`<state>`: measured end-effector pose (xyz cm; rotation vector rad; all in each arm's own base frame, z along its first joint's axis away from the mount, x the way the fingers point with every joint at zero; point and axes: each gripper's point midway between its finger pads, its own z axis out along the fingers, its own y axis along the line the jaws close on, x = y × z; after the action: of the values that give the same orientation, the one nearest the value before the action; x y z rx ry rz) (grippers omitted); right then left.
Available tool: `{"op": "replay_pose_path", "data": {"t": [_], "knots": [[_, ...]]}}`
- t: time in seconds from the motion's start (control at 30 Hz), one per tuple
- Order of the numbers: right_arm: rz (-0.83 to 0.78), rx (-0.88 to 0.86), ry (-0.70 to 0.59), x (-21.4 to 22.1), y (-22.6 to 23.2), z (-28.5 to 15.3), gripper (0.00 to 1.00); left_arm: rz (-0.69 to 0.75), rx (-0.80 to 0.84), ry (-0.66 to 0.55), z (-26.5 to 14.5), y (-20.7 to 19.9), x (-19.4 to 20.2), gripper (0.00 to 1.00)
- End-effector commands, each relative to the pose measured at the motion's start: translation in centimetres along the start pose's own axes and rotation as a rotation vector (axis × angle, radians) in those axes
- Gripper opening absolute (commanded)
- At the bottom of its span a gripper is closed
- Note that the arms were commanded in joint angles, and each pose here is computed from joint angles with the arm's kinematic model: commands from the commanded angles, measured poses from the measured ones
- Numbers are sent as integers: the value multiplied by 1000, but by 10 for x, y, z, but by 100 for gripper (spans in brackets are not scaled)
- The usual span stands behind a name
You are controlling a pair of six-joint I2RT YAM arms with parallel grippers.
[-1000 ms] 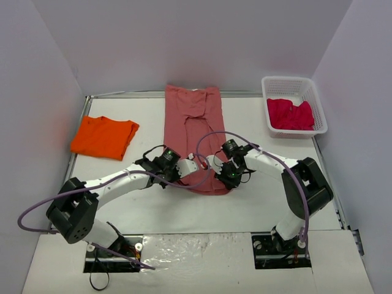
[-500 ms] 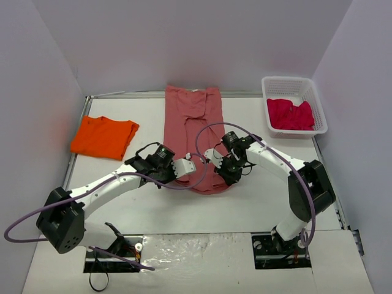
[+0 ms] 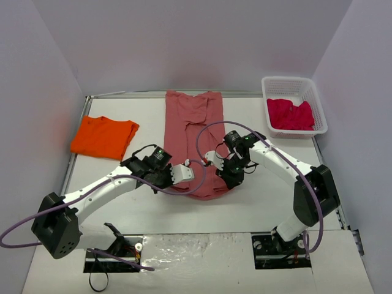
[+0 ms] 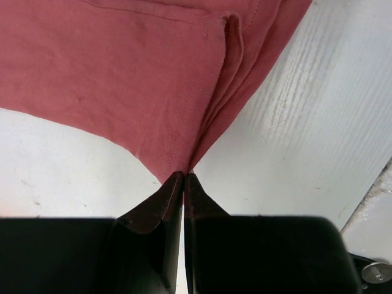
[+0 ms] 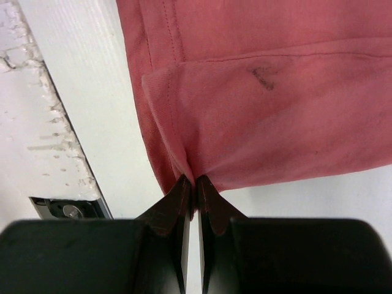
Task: Fold and stack the t-shirts
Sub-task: Grab the bottom of the folded rectangular tshirt with both arms, then fold the folded rectangular tshirt in 1/3 of the way
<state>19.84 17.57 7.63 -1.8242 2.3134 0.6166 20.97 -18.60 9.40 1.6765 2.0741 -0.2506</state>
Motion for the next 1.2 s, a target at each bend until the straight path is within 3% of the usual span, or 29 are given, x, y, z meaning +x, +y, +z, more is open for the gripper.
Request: {"op": "replay_pose_path", "data": {"t": [0.0, 0.57, 1.17], "knots": [[-38, -61, -7, -2, 22, -18, 0, 42, 16, -53, -19, 0, -16, 2], [-11, 19, 9, -25, -37, -26, 0, 60, -218, -11, -45, 61, -43, 2], [58, 173, -114, -56, -130, -74, 0, 19, -325, -31, -49, 128, -62, 2]]}}
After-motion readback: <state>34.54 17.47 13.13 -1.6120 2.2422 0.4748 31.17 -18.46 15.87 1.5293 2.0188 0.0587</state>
